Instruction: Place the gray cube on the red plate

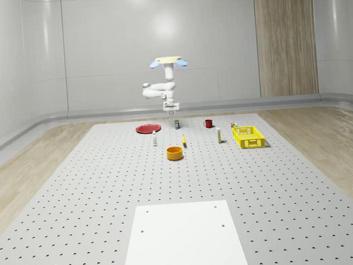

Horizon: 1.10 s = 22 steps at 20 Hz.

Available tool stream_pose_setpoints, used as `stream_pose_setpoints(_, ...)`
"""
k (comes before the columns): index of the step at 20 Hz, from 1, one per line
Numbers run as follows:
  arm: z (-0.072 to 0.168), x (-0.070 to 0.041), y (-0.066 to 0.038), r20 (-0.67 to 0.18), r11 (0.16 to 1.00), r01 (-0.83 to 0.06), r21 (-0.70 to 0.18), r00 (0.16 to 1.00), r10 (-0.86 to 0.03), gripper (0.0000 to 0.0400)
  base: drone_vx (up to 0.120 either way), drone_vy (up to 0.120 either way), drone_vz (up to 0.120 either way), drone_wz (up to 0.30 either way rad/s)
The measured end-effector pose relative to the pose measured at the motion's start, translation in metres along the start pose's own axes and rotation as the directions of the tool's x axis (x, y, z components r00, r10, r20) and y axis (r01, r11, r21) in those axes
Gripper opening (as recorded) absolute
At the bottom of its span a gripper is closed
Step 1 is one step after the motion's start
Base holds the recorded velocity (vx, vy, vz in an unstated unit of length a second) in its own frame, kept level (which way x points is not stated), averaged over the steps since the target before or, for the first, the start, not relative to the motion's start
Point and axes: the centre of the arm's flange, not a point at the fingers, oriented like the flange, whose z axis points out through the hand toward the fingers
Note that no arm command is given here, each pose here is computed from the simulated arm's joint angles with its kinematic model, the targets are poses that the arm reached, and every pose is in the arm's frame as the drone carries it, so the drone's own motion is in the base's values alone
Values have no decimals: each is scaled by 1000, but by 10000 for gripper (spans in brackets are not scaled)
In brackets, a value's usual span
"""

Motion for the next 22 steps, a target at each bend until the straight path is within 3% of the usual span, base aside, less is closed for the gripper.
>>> stream_pose_setpoints(11, 0, 0, 0, 0, 1000, 0, 0, 1000, 0, 251, -15, -120, 0, 0)
stream_pose_setpoints(17, 0, 0, 0, 0, 1000, 0, 0, 1000, 0, 251, -80, -120, 0, 0)
stream_pose_setpoints(22, 0, 0, 0, 0, 1000, 0, 0, 1000, 0, 251, 0, -120, -120, 0)
